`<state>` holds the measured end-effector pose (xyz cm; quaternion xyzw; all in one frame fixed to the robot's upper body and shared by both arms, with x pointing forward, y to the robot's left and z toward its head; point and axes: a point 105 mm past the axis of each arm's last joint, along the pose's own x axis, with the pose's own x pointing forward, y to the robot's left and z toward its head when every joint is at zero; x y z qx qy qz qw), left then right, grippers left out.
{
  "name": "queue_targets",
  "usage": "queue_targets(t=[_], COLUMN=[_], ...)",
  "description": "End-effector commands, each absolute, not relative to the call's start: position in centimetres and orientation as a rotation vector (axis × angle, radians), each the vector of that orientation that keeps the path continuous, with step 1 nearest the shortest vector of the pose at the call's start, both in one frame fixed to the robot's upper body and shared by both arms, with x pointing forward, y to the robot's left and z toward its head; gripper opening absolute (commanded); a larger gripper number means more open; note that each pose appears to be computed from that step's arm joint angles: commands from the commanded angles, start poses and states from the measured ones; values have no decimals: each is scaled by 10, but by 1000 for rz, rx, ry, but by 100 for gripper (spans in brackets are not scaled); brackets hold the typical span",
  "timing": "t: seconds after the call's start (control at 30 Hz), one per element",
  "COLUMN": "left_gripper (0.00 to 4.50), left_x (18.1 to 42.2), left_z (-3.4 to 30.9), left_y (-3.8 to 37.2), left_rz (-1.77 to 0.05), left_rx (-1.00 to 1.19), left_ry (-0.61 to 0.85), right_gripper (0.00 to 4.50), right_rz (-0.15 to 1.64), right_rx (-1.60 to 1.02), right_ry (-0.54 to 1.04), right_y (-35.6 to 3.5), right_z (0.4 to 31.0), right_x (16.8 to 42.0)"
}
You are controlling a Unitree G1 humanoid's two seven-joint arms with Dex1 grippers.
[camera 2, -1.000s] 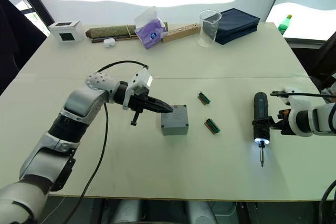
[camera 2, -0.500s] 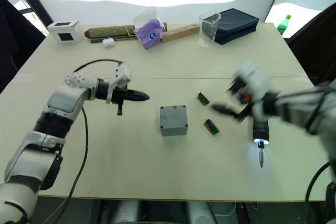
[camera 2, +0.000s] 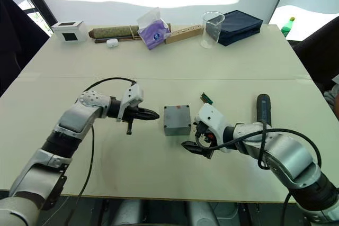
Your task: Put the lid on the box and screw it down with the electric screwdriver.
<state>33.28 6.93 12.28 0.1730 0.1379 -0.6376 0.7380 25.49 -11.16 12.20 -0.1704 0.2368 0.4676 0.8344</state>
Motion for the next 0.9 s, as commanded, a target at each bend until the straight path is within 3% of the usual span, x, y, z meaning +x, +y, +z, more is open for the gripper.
queue_targets(t=[0.03,0.23,0.43,0.67,0.9], left_gripper=[0,0,0,0,0], left_x=[341,353,362,334,317], left_z=[134,137,136,128,119], left_y=[56,48,66,91,84], left_rz=[-1415,-1402,-1355,-1407,-1429], left_rx=[417,455,547,561,521], left_ry=[224,191,212,321,348], right_gripper=[449,449,449,449,449], right_rz=[1066,1094,1051,934,970], right_rx=[-334,-239,-311,-527,-563], right_ry=[469,442,443,456,410], right_y=[-98,-88,-103,-142,-132], right_z=[132,142,149,145,136], right_x=[243,236,234,259,282])
